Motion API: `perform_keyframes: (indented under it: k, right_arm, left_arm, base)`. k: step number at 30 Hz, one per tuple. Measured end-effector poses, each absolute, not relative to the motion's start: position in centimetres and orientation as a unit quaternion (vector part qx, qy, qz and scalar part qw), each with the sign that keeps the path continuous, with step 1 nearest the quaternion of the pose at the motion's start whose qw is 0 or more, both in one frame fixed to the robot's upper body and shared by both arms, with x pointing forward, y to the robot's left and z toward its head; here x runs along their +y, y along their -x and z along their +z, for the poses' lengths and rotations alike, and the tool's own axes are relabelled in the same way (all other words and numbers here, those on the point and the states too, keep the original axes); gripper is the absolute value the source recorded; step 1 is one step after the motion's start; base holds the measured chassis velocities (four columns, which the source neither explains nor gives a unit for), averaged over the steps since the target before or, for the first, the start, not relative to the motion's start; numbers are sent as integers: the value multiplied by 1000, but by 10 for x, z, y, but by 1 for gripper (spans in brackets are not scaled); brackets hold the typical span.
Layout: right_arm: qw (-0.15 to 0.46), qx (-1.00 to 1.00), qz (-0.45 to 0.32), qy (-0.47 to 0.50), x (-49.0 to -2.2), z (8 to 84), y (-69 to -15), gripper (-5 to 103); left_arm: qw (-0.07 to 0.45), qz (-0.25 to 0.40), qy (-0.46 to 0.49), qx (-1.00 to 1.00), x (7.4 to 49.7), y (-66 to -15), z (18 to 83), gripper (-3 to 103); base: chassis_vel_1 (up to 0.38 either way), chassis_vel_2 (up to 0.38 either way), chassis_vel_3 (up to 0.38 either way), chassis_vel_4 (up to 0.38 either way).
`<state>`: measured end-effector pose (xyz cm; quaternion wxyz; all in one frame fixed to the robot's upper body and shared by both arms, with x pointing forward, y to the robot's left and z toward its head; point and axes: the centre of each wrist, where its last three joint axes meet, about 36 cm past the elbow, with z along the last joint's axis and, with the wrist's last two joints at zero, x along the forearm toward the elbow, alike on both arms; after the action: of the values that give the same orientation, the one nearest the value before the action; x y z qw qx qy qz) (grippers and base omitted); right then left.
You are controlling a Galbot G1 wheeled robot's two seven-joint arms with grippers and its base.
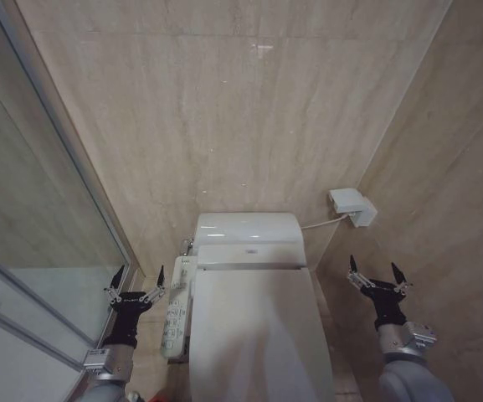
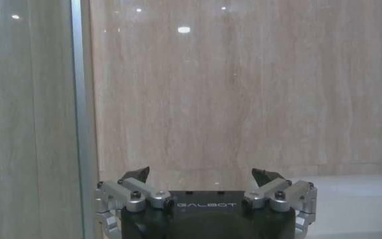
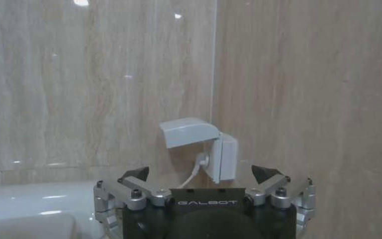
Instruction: Open the toilet lid, clean the toilet bowl with a toilet brush, close the toilet lid, and flush.
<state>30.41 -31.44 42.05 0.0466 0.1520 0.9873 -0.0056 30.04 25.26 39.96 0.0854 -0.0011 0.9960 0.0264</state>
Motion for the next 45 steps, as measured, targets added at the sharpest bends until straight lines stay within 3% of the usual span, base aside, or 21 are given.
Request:
perform_keyframes:
  k: [10,22,31,32,39,40,45]
  right_arm:
    - [47,987,-6,-152,-314,420,-304,100]
    - [47,987,-6,-152,-314,420,-304,100]
    - [46,987,-6,-152,-314,420,-304,100]
    - [46,987,-6,-152,-314,420,-304,100]
    - [47,987,-6,-152,-314,420,-304,100]
    - [47,987,-6,-152,-314,420,-304,100]
    - [47,987,-6,-152,-314,420,-304,100]
  left_arm:
    - [83,30,6,996,265,-320,390,100]
    - [41,35,-30,998,314,-410,359,100]
    - [47,53,-56,996,354,-459,366,97]
    - [50,56,-59,995,359,-464,365,80]
    - [56,62,-80,993,372,-495,359,80]
    - [56,63,-89,992,373,-503,356,64]
    - [59,79,-127,987,371,-528,352,64]
  base:
    - [-14,19,21,-17]
    - [0,0,0,0]
    - [0,0,0,0]
    - [0,0,0,0]
    - [0,0,0,0]
    - [0,0,0,0]
    - [0,0,0,0]
